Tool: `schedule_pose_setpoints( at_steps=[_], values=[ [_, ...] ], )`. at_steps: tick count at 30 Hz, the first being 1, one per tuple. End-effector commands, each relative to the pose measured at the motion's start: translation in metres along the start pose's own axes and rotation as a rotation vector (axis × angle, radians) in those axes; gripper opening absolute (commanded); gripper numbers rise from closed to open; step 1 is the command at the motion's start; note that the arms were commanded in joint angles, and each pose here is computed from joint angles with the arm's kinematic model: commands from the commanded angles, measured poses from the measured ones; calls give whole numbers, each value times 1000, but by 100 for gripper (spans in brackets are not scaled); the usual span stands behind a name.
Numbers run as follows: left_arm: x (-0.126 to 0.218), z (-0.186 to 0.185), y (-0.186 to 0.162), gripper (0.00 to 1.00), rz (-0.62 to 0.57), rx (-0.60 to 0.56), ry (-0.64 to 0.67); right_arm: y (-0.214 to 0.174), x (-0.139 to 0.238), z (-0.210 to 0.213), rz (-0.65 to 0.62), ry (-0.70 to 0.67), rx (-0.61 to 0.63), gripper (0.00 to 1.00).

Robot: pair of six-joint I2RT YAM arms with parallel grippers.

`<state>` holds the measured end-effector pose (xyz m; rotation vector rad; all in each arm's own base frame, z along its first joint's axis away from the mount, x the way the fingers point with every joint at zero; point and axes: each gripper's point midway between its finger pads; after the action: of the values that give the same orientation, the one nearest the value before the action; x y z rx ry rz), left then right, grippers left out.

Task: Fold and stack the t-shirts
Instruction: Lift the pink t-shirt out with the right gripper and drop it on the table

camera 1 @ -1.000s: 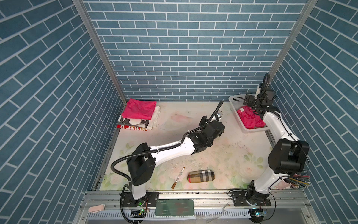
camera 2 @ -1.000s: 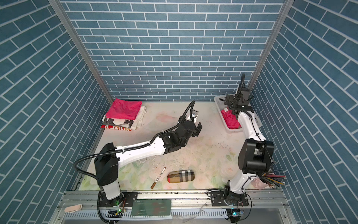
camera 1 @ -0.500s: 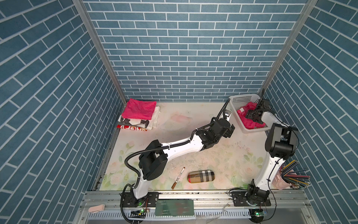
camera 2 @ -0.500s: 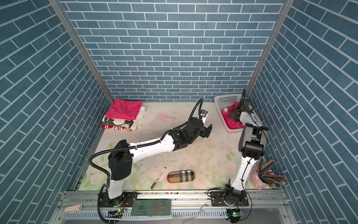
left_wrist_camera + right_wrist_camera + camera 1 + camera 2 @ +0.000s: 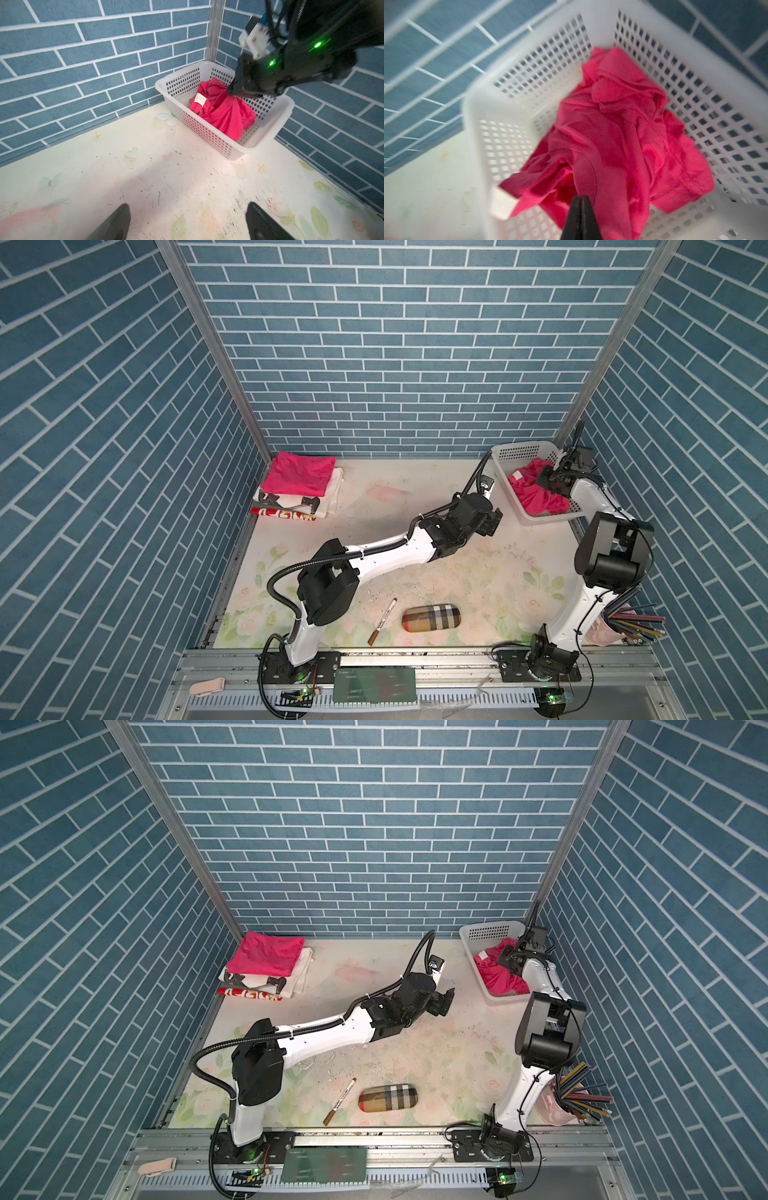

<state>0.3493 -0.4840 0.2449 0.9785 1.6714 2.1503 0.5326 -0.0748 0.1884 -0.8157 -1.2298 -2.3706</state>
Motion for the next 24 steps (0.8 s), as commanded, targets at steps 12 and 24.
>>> schedule_pose_setpoints(
  at_steps=[12, 24],
  values=[
    [143, 150, 100, 88, -307, 253, 140, -5, 365, 385, -481, 1050, 587, 0],
    [215, 214, 46, 88, -342, 400, 244, -86, 155, 363, -49, 763, 333, 12]
  ],
)
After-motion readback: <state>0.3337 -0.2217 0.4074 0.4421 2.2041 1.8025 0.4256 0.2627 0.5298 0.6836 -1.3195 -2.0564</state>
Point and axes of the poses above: each gripper's point midway between its finger pads, its own x axis back along the fingers, its own z axis along the line the jaws close on, y = z × x, and after that the axes turned 12 degrees about -x, right-handed
